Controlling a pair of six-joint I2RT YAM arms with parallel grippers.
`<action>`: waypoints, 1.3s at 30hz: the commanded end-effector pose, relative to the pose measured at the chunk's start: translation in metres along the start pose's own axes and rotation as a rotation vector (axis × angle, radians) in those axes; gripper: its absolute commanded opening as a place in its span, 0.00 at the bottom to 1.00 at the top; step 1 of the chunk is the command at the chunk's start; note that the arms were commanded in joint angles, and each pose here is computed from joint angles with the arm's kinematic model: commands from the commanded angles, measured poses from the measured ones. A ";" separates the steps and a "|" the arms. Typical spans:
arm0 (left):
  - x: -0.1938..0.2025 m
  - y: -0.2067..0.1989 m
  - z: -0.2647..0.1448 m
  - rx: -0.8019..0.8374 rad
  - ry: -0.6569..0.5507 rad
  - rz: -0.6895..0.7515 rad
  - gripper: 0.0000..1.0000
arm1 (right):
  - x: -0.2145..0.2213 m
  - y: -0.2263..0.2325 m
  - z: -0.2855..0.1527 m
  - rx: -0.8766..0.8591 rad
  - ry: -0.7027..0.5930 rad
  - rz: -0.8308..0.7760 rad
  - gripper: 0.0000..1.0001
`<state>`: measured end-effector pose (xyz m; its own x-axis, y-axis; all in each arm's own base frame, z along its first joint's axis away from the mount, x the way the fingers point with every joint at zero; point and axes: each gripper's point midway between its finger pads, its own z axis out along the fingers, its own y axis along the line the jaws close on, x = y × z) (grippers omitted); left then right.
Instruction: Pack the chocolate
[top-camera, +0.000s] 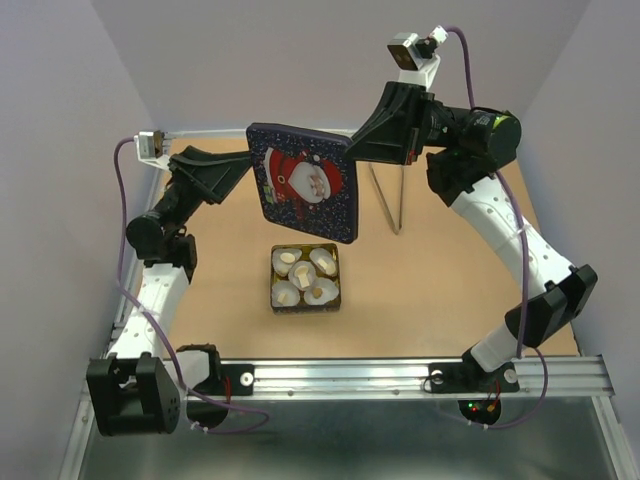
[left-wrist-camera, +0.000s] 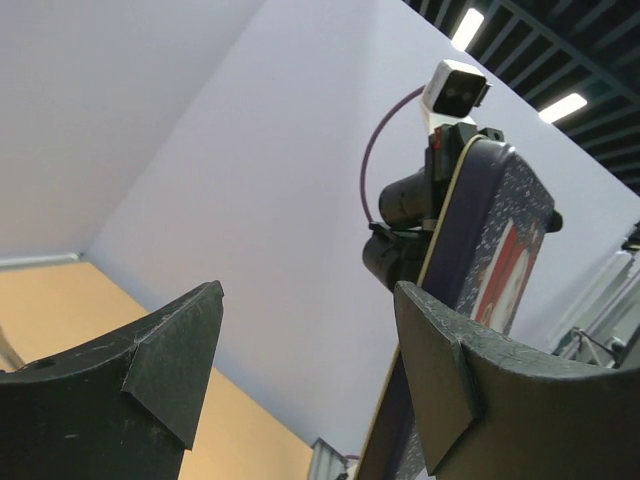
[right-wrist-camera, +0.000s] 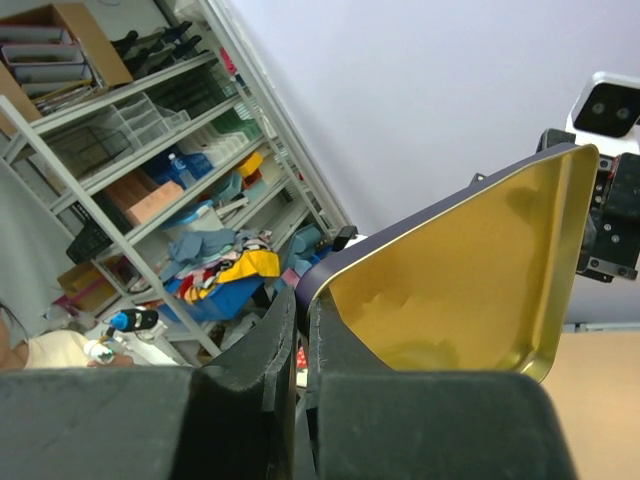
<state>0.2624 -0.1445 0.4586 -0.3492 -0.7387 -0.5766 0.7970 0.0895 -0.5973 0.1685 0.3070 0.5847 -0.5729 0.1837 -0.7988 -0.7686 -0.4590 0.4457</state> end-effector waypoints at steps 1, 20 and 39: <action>0.008 -0.092 -0.012 0.358 0.001 0.248 0.80 | -0.001 0.015 0.001 -0.038 -0.018 -0.047 0.00; 0.018 -0.141 -0.033 0.564 0.013 0.245 0.81 | -0.001 0.027 -0.001 -0.043 -0.032 -0.076 0.00; 0.025 -0.172 -0.025 0.594 0.027 0.295 0.81 | 0.000 0.025 -0.002 -0.038 -0.043 -0.079 0.00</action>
<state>0.2122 -0.1686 0.4904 -0.4779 -0.7015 -0.5286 0.8004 -0.0999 -0.5911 0.1580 0.2999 0.5874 -0.5604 0.2063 -0.8021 -0.7766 -0.4675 0.4223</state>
